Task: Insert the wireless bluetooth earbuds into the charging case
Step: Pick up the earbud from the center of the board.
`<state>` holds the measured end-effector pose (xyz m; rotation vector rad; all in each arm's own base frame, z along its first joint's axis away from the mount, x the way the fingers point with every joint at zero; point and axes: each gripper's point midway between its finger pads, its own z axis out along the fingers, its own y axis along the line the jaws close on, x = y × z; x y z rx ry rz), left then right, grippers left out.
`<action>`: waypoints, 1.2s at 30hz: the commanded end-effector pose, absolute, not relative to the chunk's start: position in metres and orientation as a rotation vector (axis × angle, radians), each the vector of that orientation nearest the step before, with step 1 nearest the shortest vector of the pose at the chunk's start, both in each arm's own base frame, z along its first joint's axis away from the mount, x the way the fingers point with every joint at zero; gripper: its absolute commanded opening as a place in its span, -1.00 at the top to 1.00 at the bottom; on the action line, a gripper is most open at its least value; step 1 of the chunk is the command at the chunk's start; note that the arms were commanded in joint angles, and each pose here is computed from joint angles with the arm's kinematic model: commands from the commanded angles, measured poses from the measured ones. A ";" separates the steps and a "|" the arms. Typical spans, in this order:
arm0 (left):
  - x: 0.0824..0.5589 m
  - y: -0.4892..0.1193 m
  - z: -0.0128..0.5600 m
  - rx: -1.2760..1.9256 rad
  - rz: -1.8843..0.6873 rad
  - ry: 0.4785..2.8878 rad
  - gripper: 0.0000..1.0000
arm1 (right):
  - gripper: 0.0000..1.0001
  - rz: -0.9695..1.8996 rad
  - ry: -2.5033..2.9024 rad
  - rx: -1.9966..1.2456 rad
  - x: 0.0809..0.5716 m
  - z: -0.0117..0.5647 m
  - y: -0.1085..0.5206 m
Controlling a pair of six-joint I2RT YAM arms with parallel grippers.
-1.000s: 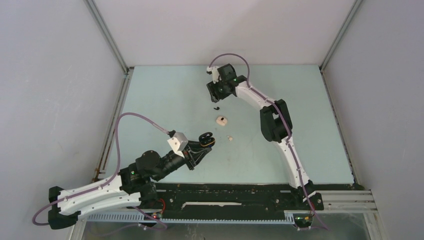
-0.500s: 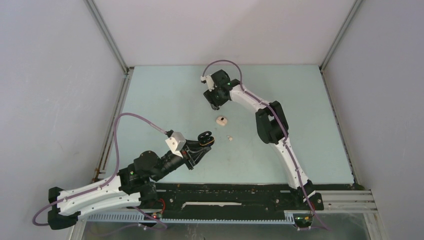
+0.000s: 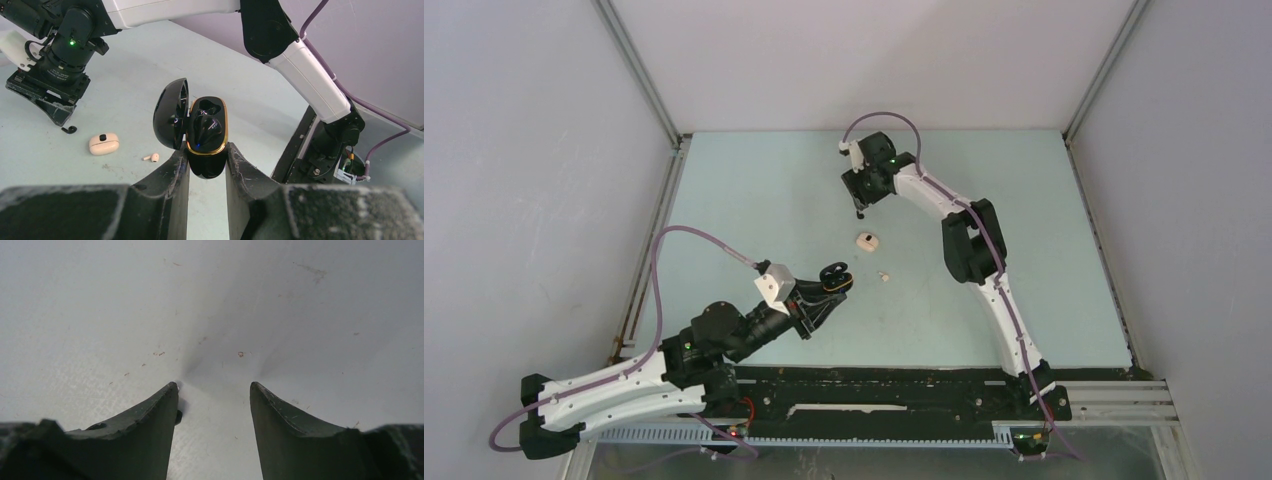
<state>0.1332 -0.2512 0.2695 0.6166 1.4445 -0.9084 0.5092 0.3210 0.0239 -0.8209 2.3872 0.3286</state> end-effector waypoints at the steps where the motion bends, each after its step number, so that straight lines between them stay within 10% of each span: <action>1: 0.130 -0.255 0.275 0.613 -0.940 1.411 0.99 | -0.15 0.317 2.325 -0.789 0.525 0.041 0.327; 36: 0.128 -0.254 0.270 0.625 -0.947 1.404 0.97 | -0.11 0.098 2.343 -1.354 0.436 -0.009 0.332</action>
